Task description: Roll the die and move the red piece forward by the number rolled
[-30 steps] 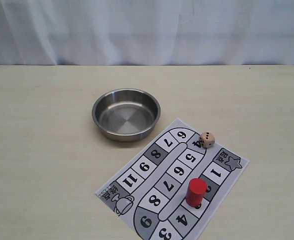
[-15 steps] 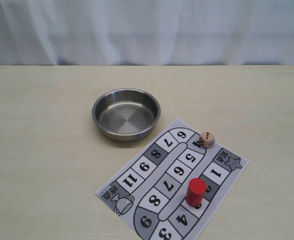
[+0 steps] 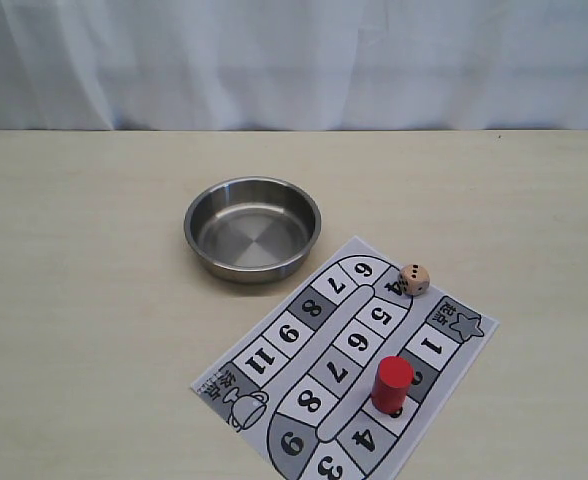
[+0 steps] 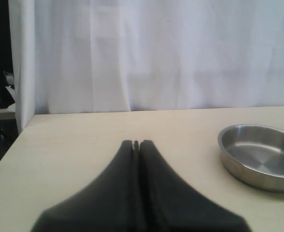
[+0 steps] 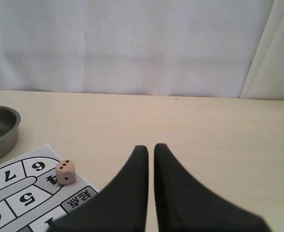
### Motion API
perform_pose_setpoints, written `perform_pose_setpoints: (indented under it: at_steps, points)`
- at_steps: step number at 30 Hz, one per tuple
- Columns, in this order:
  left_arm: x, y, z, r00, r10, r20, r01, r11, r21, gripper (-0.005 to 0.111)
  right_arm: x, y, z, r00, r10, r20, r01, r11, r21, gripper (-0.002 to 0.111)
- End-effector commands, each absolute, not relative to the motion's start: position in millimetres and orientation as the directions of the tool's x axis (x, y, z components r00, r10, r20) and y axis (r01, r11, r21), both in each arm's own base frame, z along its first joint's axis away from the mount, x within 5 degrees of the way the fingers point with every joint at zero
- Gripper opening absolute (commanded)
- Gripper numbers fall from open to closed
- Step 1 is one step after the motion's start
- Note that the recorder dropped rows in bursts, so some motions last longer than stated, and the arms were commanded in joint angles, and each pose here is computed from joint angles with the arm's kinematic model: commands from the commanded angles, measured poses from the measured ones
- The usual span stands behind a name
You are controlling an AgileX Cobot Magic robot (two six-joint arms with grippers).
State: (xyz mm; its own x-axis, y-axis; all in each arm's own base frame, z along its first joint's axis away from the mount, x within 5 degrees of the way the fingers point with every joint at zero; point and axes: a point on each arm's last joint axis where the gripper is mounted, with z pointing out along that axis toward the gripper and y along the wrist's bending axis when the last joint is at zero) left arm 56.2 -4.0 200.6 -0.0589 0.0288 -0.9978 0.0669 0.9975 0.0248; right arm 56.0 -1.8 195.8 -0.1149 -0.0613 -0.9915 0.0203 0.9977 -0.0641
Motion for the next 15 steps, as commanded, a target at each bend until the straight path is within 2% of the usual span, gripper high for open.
perform_pose_setpoints:
  at_steps: [1, 15]
  points:
    - [56.2, -4.0, 200.2, -0.054, 0.022, -0.998, 0.068, 0.998, 0.018, 0.000, 55.8, -1.9, 194.1, -0.124, -0.041, -0.991, 0.023, 0.999, -0.044, 0.004]
    - [56.2, -4.0, 200.2, -0.054, 0.022, -0.998, 0.068, 0.998, 0.018, 0.000, 55.7, -1.9, 193.9, -0.126, -0.033, -0.991, 0.024, 0.999, -0.036, 0.004]
